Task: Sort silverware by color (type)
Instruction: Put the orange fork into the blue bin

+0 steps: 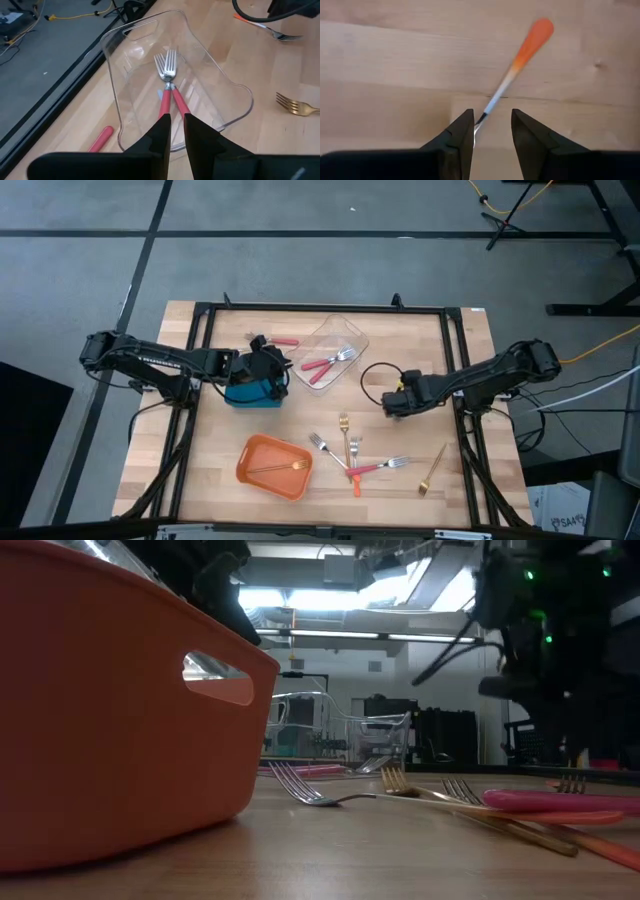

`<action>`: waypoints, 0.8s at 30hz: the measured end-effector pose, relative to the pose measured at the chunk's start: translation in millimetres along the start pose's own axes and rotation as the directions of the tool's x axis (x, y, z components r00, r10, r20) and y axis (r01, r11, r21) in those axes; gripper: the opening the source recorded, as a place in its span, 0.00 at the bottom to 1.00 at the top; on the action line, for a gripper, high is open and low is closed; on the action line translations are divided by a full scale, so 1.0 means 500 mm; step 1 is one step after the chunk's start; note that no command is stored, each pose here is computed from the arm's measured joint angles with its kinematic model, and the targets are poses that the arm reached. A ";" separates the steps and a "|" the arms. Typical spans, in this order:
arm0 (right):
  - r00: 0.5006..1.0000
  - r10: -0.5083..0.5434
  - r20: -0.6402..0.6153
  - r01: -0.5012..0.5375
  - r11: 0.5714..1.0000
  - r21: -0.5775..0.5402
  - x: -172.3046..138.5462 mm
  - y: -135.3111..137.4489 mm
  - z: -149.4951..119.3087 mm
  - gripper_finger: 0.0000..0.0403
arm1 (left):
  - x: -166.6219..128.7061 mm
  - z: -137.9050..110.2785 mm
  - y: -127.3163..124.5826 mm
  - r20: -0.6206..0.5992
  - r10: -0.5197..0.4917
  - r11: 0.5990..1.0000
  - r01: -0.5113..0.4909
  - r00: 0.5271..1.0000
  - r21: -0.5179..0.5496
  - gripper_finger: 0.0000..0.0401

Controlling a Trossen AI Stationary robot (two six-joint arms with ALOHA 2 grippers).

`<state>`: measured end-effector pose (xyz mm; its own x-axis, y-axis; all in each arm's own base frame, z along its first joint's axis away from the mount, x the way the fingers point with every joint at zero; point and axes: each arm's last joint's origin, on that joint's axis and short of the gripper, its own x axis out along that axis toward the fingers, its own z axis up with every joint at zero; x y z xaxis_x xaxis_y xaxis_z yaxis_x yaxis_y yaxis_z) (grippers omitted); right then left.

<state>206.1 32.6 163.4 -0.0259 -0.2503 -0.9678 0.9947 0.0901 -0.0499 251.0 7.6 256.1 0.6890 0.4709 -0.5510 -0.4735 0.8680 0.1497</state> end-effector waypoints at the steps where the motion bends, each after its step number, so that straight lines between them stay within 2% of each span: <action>1: 1.000 -0.001 -0.001 0.001 1.000 0.018 0.009 -0.004 -0.002 0.30 | 0.000 0.000 0.000 0.000 0.000 1.000 0.000 1.000 0.000 0.12; 12: 0.998 0.056 0.014 -0.057 0.996 0.075 0.060 -0.018 -0.012 0.30 | 0.000 0.000 0.000 0.000 0.000 1.000 0.000 1.000 0.000 0.12; 24: 0.998 0.064 0.009 -0.065 0.995 0.074 0.065 -0.021 -0.013 0.29 | 0.000 0.000 0.000 0.000 0.000 1.000 0.000 1.000 0.000 0.12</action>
<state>194.1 29.7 130.8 0.0389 -0.2531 -0.9666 0.9989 0.0342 0.0313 251.0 7.6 256.1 0.6888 0.4712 -0.5509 -0.4738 0.8678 0.1499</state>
